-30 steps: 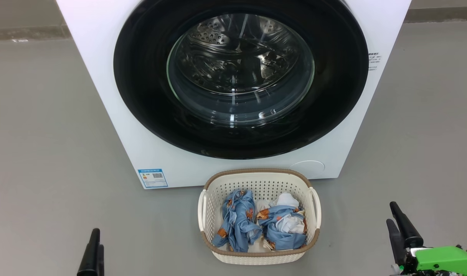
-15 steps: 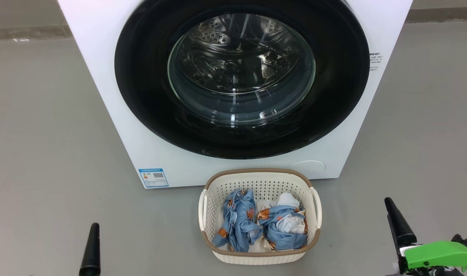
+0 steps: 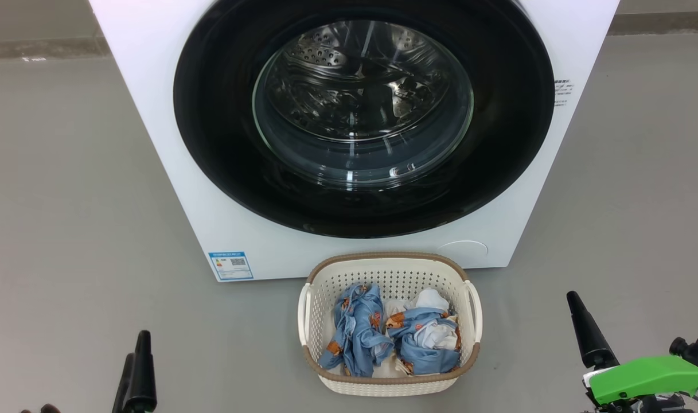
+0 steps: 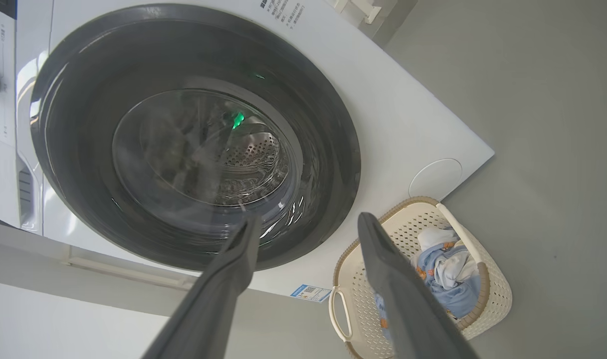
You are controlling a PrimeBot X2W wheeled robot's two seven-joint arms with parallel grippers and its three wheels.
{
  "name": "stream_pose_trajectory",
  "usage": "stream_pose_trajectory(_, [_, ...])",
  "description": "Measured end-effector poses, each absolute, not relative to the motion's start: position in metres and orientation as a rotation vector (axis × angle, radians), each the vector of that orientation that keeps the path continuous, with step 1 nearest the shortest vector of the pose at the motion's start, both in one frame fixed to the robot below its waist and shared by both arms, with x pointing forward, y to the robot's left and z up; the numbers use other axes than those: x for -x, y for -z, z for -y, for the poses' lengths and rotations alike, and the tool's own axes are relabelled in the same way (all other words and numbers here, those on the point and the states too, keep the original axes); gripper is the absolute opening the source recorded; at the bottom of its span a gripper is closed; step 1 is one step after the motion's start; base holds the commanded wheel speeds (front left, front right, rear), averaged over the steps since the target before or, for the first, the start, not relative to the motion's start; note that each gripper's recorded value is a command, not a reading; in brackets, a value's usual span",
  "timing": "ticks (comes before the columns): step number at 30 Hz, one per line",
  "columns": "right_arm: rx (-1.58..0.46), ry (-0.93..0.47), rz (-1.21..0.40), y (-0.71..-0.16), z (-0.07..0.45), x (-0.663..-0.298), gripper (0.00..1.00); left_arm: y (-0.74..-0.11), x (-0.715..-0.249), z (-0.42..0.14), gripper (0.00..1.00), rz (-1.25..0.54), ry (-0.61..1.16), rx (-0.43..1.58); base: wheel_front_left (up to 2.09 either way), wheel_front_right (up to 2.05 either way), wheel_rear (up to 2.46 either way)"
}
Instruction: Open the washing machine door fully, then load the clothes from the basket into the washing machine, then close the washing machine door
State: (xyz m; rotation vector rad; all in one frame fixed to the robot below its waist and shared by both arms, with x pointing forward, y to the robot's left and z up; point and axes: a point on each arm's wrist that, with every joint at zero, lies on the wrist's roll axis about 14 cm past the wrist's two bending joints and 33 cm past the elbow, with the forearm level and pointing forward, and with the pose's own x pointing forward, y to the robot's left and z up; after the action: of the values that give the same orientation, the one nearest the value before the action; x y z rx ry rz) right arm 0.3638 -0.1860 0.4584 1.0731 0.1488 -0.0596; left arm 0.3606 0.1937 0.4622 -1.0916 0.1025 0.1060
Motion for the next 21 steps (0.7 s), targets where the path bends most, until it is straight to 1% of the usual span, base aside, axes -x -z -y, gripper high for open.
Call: stream_pose_trajectory(21, [-0.818,-0.010,-0.129,-0.4666,0.1770,-0.3683,1.00,-0.4714,-0.3608,-0.1959,1.00,-0.065,-0.085,0.851,0.00,0.00,0.00])
